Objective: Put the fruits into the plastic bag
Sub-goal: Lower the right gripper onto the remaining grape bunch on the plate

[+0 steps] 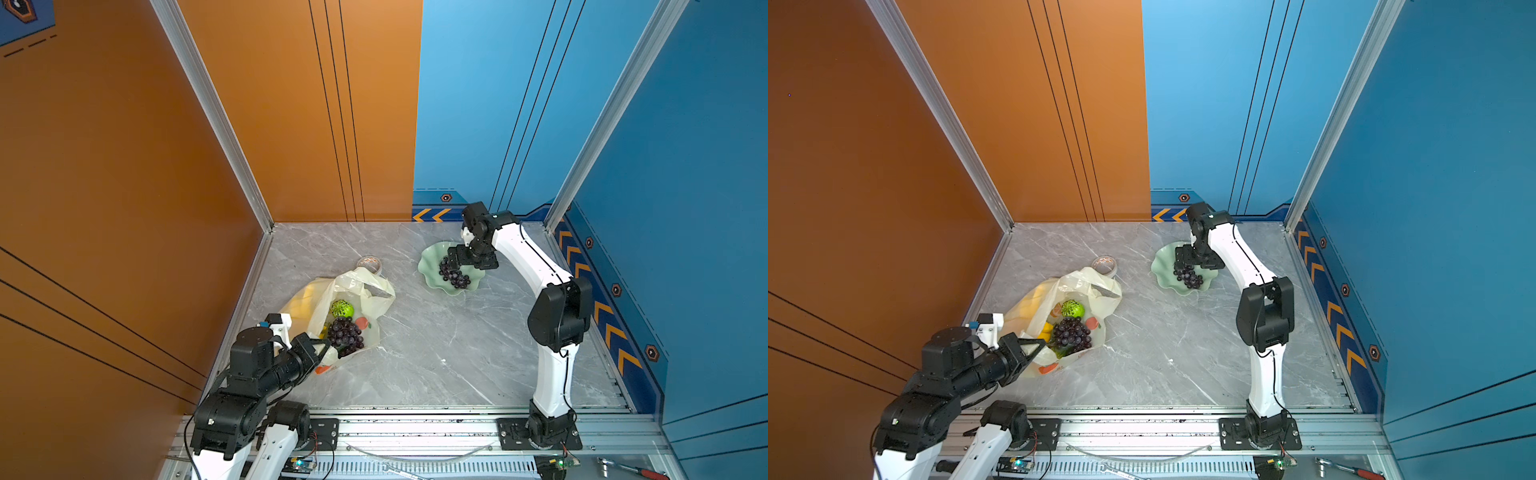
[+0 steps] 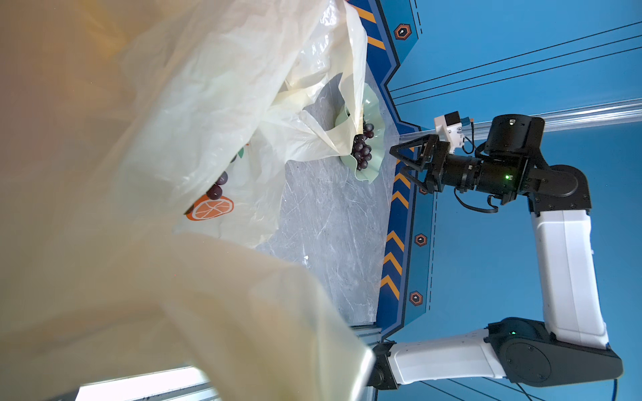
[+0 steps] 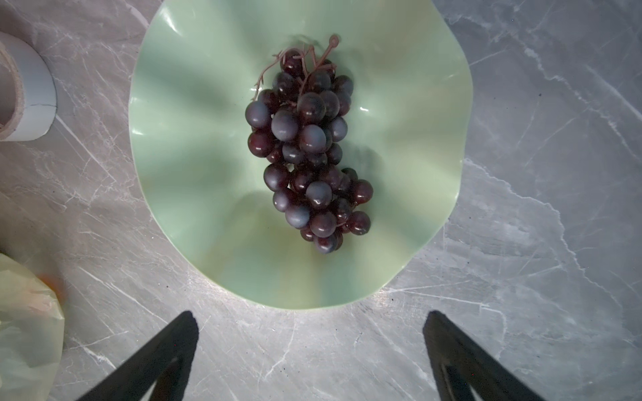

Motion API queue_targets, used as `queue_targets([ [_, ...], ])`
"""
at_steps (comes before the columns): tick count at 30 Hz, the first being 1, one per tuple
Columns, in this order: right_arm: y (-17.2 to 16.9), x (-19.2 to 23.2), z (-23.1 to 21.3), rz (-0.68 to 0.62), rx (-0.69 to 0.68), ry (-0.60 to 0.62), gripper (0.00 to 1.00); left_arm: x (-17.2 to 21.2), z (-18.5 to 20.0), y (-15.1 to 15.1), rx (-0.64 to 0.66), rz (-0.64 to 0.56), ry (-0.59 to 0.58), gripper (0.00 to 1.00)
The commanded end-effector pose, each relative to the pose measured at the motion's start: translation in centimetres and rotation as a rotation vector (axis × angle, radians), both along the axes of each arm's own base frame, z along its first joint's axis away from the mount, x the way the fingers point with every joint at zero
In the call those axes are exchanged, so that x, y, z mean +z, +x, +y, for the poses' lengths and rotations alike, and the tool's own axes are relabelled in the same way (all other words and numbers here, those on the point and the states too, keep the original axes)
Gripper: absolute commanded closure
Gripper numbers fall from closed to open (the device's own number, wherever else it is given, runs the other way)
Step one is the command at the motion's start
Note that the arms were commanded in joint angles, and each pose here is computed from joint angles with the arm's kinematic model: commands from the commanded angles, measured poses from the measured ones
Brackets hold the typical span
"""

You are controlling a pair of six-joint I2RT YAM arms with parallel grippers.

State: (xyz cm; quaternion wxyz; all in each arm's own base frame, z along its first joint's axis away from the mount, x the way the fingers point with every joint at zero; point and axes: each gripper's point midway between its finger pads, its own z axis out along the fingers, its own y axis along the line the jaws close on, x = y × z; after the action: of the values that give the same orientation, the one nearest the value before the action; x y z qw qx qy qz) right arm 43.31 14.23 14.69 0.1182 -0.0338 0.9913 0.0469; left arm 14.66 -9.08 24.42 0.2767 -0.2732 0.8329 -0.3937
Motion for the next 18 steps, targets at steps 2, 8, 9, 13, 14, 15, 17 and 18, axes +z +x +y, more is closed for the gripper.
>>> queue_targets([
  [2,0.7,-1.2,0.4,0.023,0.003,-0.009,0.0,0.9,-0.3,-0.4,-0.025,-0.031,-0.008,1.0],
  [8,1.9,-3.0,0.9,0.041,0.005,-0.016,0.0,0.9,-0.3,-0.3,-0.022,-0.03,-0.009,1.0],
  [9,2.1,-3.3,1.1,0.042,0.006,-0.018,0.0,0.9,-0.3,-0.3,-0.022,-0.031,-0.008,1.0],
  [13,2.9,-4.3,1.3,0.049,0.006,-0.021,0.0,0.9,-0.2,-0.4,-0.02,-0.025,-0.008,1.0],
  [14,3.1,-4.6,1.4,0.051,0.007,-0.022,0.0,0.8,-0.2,-0.4,-0.019,-0.023,-0.007,1.0],
  [15,3.3,-4.9,1.4,0.054,0.005,-0.023,0.0,0.8,-0.2,-0.5,-0.017,-0.022,-0.006,1.0],
  [17,3.6,-5.5,1.5,0.06,0.003,-0.024,0.0,0.7,-0.2,-0.5,-0.016,-0.017,-0.004,1.0],
  [18,3.8,-5.7,1.5,0.06,0.002,-0.024,0.01,0.6,-0.1,-0.5,-0.015,-0.015,-0.003,1.0],
])
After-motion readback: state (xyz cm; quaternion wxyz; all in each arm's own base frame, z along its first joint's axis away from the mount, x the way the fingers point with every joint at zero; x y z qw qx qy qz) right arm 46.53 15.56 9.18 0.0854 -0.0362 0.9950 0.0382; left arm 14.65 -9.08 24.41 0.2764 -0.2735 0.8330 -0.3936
